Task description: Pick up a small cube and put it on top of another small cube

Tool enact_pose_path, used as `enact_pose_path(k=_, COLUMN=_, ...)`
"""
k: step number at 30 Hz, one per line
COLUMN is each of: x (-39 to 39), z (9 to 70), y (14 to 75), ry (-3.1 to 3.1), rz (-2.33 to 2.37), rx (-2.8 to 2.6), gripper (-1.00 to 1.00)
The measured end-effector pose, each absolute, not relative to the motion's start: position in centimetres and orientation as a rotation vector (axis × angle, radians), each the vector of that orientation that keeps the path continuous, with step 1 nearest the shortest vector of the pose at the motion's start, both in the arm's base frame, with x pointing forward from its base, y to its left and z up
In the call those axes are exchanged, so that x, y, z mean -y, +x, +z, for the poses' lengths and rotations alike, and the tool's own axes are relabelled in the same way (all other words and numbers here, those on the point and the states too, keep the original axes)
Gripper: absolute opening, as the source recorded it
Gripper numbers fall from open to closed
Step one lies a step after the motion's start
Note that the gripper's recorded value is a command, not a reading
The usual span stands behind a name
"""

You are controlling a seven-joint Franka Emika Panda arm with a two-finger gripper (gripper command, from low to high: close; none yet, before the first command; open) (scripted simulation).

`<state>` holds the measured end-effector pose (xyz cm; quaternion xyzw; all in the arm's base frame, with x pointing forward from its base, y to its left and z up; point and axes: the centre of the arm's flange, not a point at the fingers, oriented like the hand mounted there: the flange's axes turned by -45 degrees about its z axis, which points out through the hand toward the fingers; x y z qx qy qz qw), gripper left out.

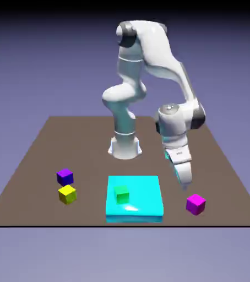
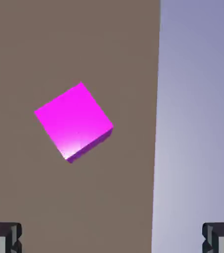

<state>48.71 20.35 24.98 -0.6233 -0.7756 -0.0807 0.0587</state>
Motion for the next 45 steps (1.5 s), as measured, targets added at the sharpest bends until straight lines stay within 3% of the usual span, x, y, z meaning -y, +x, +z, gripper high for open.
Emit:
enact_pose_path(k=12, x=-26.6, z=19.5, y=47.8, ry=-1.269, rz=-0.117, rx=2.688, gripper=0.0)
enact_pose_path(k=16, x=-27.2, z=13.9, y=47.4, ry=-1.267, rz=-0.119, rx=2.688, gripper=0.0)
enact_pose_path(k=17, x=-27.3, z=12.6, y=47.2, ry=-1.268, rz=-0.117, rx=2.688, gripper=-1.0)
enact_pose_path(k=19, x=-27.3, z=12.6, y=47.2, ry=-1.268, rz=-0.116, rx=2.688, gripper=-1.0)
enact_pose_path(k=25, x=-27.9, z=20.3, y=47.7, ry=-1.306, rz=-0.155, rx=2.632, gripper=-1.0)
enact_pose_path(k=35, x=-5.7, z=25.2, y=52.7, ry=-1.876, rz=-0.354, rx=2.209, gripper=-1.0)
enact_pose_path(k=45, x=14.4, z=25.9, y=46.3, ry=-2.209, rz=-0.42, rx=1.901, gripper=-1.0)
